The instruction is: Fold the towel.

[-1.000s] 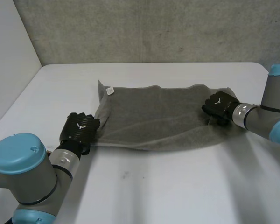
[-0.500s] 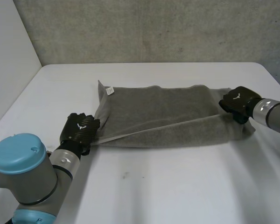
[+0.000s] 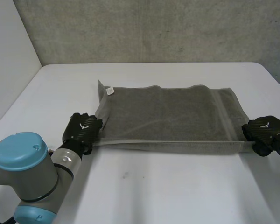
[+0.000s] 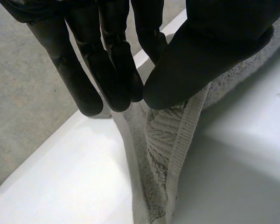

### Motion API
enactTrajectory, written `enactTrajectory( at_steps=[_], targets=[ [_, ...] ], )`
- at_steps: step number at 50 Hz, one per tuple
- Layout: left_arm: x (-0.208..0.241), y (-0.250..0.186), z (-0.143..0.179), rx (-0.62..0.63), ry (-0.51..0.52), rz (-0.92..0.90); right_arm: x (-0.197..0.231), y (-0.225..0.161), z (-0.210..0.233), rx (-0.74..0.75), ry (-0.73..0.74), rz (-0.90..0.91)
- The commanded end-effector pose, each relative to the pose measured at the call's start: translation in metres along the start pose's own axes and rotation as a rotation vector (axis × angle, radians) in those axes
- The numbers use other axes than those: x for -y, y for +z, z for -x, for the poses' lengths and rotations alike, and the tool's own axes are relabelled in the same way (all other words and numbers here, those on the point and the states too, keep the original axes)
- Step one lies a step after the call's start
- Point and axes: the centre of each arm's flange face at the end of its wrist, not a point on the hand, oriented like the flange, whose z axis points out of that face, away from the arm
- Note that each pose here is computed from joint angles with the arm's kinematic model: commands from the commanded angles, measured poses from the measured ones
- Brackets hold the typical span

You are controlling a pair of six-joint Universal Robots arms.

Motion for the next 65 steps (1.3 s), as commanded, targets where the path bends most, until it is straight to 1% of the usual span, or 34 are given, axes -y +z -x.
enactTrajectory(
  at_steps=[1, 8, 19, 26, 36, 52, 59, 65],
  targets=[
    [-0.009, 0.005, 0.001, -0.059, -0.009, 0.001, 0.004, 0.003, -0.002, -0.008, 0.074, -0.030],
    [-0.018, 0.008, -0.003, -0.109, -0.014, 0.012, 0.005, 0.006, -0.005, -0.022, 0.121, -0.055],
    [-0.026, 0.013, 0.000, -0.098, -0.018, 0.036, 0.005, 0.006, -0.006, -0.024, 0.125, -0.057],
    [-0.024, 0.010, 0.004, -0.099, -0.022, 0.055, 0.004, 0.007, -0.011, -0.040, 0.125, -0.056],
    [-0.015, -0.008, 0.013, -0.139, -0.050, 0.159, 0.004, 0.008, -0.013, -0.044, 0.125, -0.059],
    [-0.023, -0.007, 0.014, -0.152, -0.063, 0.188, 0.001, 0.010, -0.009, -0.028, 0.127, -0.049],
    [-0.016, -0.010, 0.021, -0.139, -0.066, 0.189, -0.001, 0.011, -0.008, -0.024, 0.124, -0.044],
    [-0.005, -0.023, 0.026, -0.153, -0.076, 0.230, -0.001, 0.011, -0.008, -0.024, 0.123, -0.044]
  ],
)
